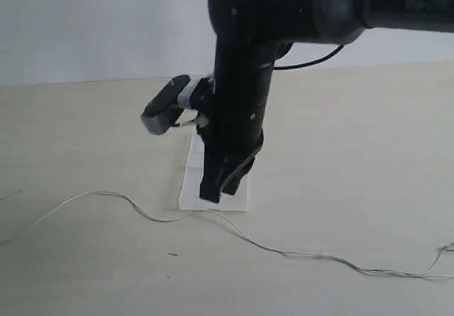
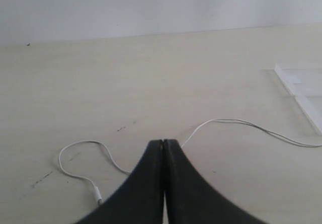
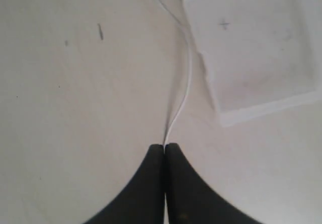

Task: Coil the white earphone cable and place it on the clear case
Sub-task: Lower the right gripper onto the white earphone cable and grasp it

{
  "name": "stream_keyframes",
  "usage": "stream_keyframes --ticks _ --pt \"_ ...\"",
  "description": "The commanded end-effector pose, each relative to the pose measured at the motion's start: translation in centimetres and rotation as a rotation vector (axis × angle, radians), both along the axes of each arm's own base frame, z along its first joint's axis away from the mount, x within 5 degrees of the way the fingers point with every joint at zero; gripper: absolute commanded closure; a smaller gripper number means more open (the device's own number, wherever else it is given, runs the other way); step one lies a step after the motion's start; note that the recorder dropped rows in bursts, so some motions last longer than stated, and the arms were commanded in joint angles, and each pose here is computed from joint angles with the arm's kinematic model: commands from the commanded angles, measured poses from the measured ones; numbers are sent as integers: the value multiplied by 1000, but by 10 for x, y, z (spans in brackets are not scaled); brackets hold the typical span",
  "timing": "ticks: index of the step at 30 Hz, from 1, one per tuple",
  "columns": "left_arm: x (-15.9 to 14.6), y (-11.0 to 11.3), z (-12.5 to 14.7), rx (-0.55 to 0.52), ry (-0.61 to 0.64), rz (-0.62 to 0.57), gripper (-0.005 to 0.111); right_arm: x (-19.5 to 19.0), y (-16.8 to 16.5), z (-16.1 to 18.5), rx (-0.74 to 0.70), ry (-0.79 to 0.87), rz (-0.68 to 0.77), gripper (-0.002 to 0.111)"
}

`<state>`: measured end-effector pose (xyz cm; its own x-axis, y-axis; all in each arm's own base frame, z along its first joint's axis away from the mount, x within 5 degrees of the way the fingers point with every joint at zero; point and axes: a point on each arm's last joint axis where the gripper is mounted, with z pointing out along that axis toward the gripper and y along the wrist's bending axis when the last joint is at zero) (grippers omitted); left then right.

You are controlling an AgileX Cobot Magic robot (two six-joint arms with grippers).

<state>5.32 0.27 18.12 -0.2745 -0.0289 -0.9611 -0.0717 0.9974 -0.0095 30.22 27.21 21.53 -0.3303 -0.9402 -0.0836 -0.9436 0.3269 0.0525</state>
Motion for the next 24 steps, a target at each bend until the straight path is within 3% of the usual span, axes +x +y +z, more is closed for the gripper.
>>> stream_keyframes --ticks 1,5,11,13,16,24 --pt "0 0 0 -8 -14 1 107 -19 1 -25 -151 -5 85 108" --pt "0 0 0 -8 -14 1 107 -24 -4 -45 -149 -7 31 108" --pt "0 0 0 -8 -14 1 107 -17 12 -61 73 -103 -103 107" --pt "0 0 0 -8 -14 1 107 -16 14 -68 77 -100 -126 98" --pt "0 0 0 -8 -14 1 107 -19 11 -83 12 -35 -158 70" --pt "0 0 0 -8 -14 1 107 -10 2 -85 -77 -136 -269 69"
